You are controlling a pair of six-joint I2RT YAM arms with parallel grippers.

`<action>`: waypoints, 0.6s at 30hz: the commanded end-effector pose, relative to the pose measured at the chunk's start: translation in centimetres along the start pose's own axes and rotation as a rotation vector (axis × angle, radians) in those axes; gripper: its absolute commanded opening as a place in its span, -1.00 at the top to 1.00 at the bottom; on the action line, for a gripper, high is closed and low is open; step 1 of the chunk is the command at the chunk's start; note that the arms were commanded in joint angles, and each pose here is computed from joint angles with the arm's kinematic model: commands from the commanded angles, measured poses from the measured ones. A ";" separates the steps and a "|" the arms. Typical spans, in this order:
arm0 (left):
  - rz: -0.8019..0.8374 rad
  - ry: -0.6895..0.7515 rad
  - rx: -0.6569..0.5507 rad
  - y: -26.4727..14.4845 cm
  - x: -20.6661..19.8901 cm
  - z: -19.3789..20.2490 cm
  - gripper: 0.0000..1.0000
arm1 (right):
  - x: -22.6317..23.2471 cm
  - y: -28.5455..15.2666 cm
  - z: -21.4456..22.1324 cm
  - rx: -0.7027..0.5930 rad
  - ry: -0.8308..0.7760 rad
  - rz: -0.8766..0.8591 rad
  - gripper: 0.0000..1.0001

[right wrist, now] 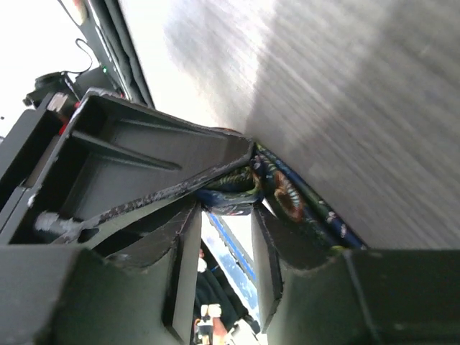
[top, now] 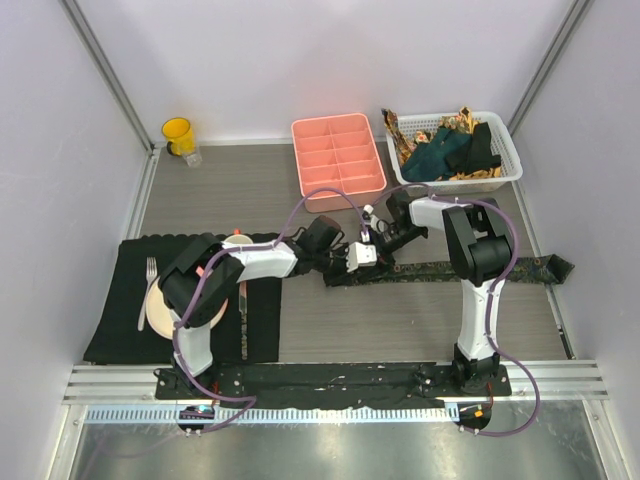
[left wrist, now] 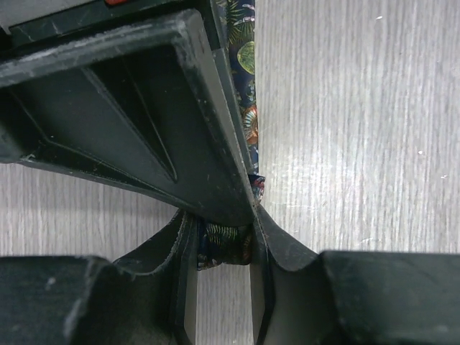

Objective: Roll the ties
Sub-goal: Roll the tie at the center of the board.

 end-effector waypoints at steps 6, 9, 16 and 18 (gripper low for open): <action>0.062 -0.049 0.103 -0.3 -1.5 1.9 0.63 | -1.4 0.7 -2.3 -0.111 -0.018 0.133 0.91; 0.081 -0.057 0.089 -0.3 -1.5 1.8 0.42 | -2.0 0.6 -2.2 -0.110 -0.015 0.143 0.98; 0.106 -0.086 -0.041 -0.2 -0.1 1.2 -0.16 | -4.7 0.4 -1.8 -0.091 -0.006 0.152 0.99; 0.114 -0.071 -0.093 0.0 0.1 0.6 -0.21 | -5.1 0.3 -1.8 -0.089 -0.007 0.153 0.99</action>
Point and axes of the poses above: each gripper's point midway between its finger pads, its own y axis out along the fingers, its own x axis along the line the jaws close on, z = x × y, the point moved 8 cm from there along -y, back along the fingers, and after that the axes turned 8 degrees about y, right-handed, at the moved point
